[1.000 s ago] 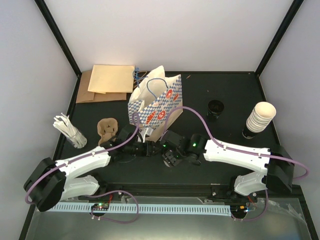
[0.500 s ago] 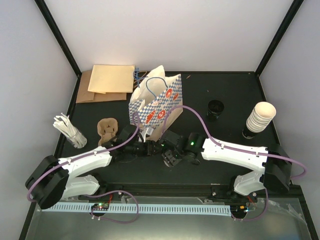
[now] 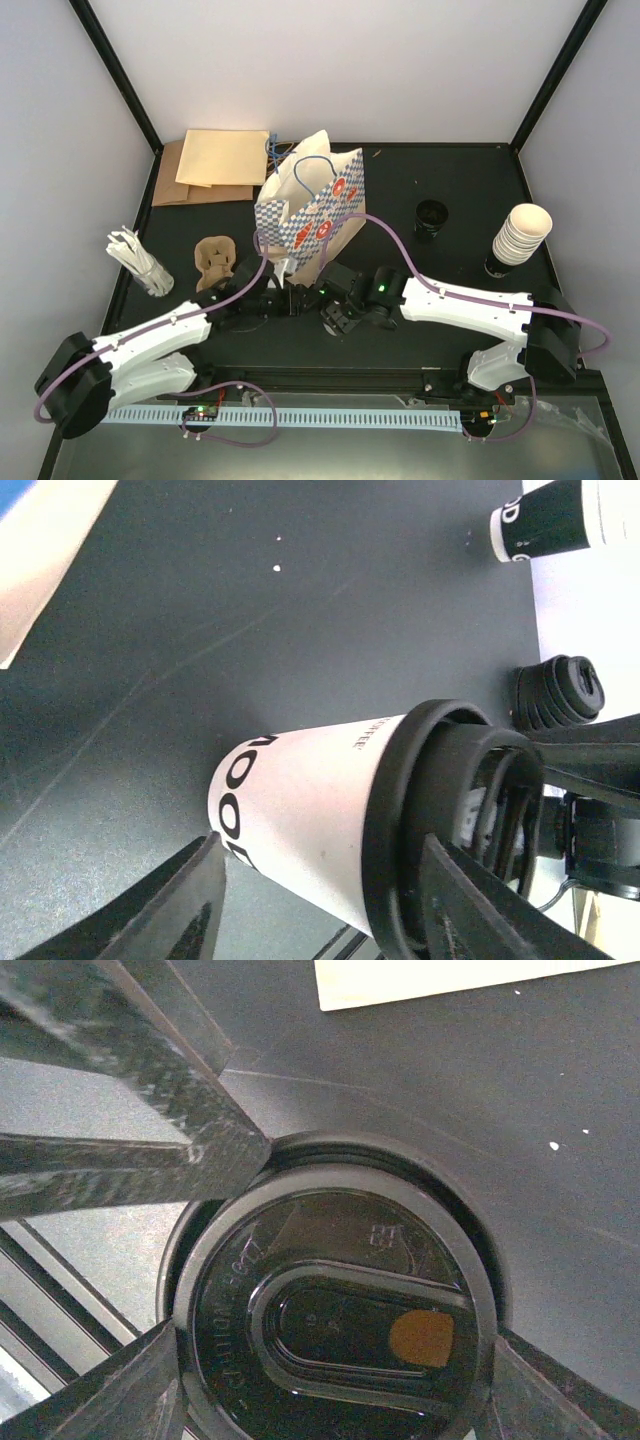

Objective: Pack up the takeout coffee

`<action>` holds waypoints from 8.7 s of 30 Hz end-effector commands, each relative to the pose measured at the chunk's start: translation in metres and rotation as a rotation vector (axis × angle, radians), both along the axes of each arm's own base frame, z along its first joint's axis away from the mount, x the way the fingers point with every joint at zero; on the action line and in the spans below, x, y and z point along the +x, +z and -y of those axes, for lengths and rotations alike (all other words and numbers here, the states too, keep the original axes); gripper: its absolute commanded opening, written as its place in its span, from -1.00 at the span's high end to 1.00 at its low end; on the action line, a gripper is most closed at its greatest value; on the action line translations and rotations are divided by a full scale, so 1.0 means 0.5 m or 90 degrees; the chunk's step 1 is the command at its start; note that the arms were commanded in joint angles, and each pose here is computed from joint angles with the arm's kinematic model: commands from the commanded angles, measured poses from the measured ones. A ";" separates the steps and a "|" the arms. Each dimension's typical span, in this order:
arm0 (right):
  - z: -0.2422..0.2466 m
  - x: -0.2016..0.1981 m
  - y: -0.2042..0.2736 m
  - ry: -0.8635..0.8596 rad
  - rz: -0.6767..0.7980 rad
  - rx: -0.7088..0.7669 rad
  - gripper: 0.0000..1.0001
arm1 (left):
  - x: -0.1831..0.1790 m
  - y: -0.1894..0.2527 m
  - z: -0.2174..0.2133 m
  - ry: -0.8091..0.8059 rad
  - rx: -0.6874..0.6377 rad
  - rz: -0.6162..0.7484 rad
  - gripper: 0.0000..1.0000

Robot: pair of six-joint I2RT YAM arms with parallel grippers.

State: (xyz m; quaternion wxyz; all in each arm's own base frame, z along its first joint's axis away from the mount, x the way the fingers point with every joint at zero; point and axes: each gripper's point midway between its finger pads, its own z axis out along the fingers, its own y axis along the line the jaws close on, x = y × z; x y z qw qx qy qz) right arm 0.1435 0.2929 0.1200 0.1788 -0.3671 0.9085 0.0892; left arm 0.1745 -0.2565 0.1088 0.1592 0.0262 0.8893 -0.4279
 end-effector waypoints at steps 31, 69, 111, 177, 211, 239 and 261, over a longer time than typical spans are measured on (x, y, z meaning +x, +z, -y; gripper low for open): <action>0.001 0.007 0.043 -0.021 0.050 0.024 -1.00 | -0.017 -0.012 0.016 -0.041 0.007 -0.023 -0.16; 0.003 -0.014 0.065 -0.187 0.029 0.061 -1.00 | 0.033 0.135 -0.076 0.040 0.022 0.116 -0.55; -0.026 -0.004 0.025 -0.145 0.044 -0.030 -0.60 | 0.026 0.121 -0.082 0.029 0.028 0.105 -0.55; -0.066 -0.078 -0.042 0.205 -0.004 -0.050 -0.38 | -0.063 -0.081 -0.110 -0.004 0.052 -0.084 0.18; -0.046 -0.016 -0.014 0.116 0.080 -0.073 -0.35 | -0.034 0.133 -0.095 -0.006 -0.041 0.085 -0.10; 0.098 0.099 -0.027 -0.082 0.044 -0.087 -0.32 | 0.000 0.264 -0.167 0.075 0.042 0.237 -0.23; 0.185 0.194 0.177 -0.185 0.176 -0.006 -0.32 | 0.314 0.451 -0.245 0.150 0.309 0.322 -0.48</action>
